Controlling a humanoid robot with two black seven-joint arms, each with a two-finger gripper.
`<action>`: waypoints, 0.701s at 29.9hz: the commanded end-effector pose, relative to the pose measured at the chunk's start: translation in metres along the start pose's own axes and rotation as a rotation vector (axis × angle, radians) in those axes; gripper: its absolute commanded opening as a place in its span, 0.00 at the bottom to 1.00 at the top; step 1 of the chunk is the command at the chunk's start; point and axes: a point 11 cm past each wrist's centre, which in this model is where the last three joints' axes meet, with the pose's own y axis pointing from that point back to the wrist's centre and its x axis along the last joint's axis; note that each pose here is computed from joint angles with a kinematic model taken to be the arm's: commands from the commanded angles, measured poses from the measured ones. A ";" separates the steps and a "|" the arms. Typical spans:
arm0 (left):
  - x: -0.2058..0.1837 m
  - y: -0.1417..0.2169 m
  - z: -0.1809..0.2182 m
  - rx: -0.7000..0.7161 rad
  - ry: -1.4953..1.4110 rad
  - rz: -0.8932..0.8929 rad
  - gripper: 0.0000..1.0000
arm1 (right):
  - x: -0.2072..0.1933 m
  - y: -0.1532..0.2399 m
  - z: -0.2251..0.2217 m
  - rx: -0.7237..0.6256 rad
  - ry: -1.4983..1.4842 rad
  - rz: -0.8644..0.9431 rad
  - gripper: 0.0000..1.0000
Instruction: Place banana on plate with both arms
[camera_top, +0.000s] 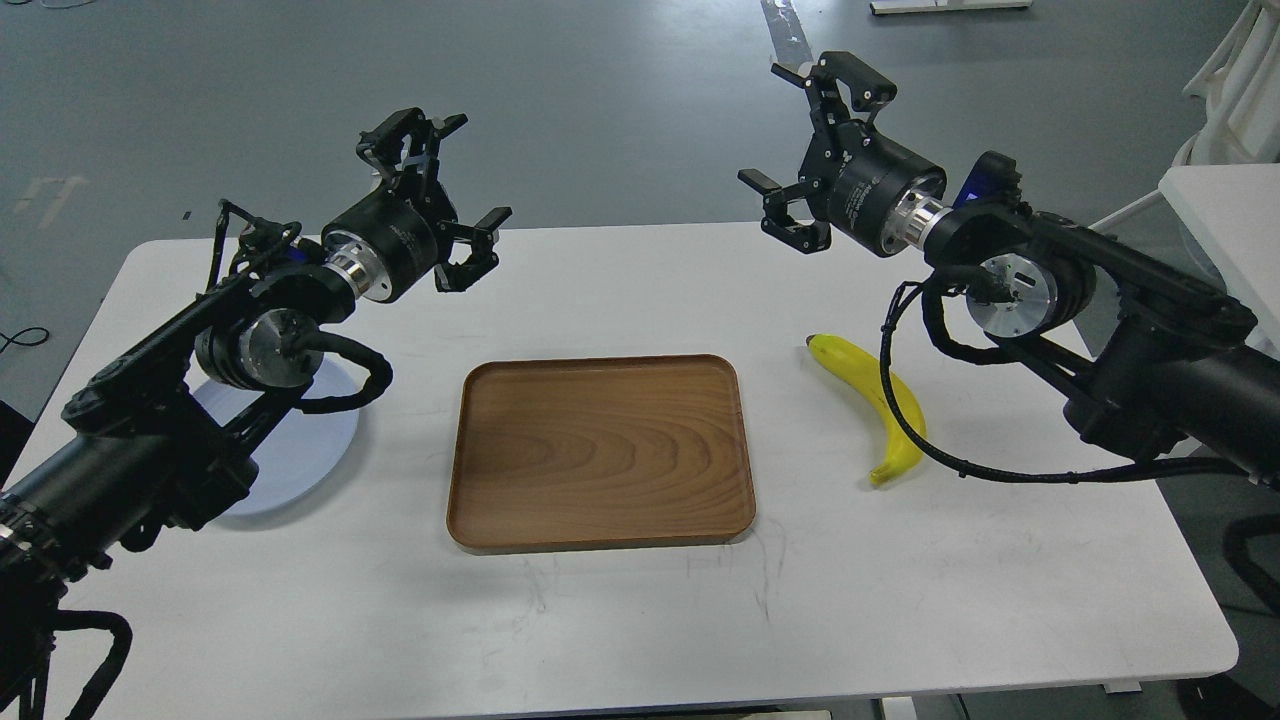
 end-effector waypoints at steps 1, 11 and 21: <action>-0.001 0.000 0.000 0.000 -0.001 -0.002 0.98 | 0.001 0.000 0.000 0.000 0.001 0.002 1.00; -0.001 0.000 -0.003 0.007 -0.003 -0.002 0.98 | -0.001 -0.001 0.000 0.001 0.000 -0.001 1.00; 0.005 0.003 0.003 -0.002 -0.020 0.013 0.98 | 0.001 0.001 -0.001 0.001 0.002 0.003 1.00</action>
